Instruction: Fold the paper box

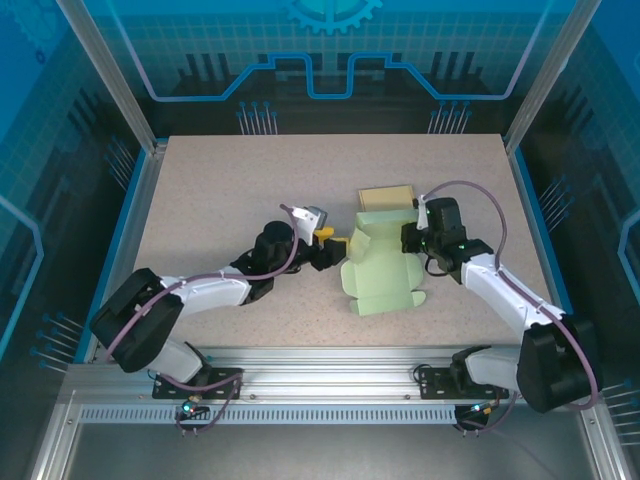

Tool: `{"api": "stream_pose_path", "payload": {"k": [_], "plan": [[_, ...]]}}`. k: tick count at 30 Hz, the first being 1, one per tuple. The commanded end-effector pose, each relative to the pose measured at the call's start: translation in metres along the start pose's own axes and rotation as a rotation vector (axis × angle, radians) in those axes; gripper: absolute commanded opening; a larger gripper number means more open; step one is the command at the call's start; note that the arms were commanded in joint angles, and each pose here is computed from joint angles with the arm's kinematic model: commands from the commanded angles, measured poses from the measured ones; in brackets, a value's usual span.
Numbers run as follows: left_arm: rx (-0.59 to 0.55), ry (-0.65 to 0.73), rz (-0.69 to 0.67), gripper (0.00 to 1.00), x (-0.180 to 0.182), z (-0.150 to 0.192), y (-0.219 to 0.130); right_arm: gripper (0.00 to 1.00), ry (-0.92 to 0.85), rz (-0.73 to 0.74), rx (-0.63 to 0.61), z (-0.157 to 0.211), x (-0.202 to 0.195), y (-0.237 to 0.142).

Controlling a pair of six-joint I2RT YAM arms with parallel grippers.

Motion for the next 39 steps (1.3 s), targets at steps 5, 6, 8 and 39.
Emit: {"api": "stream_pose_path", "payload": {"k": [5, 6, 8, 39], "plan": [[-0.015, 0.002, 0.079, 0.62, -0.007, 0.0, 0.008, 0.0, 0.009, -0.029, 0.057, -0.003, 0.022, 0.001], [-0.015, 0.006, 0.078, 0.62, -0.006, 0.0, 0.008, 0.0, 0.007, -0.031, 0.068, -0.002, 0.024, 0.002], [-0.013, 0.012, 0.08, 0.62, -0.006, -0.001, 0.011, 0.0, 0.005, -0.034, 0.079, -0.001, 0.028, 0.001], [-0.072, -0.182, 0.005, 0.53, 0.031, 0.026, -0.014, 0.0, 0.035, -0.073, 0.245, 0.036, 0.037, -0.003]]}}
Point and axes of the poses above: each hand's point on the last joint's axis, 136 mm out from that joint toward the fingers, its own y axis out along the fingers, its own x axis along the line the jaws close on, z = x × y, the point moved 4 cm from there along -y, back along the fingers, and after that the axes turned 4 degrees about -y, right-handed, at the moved point
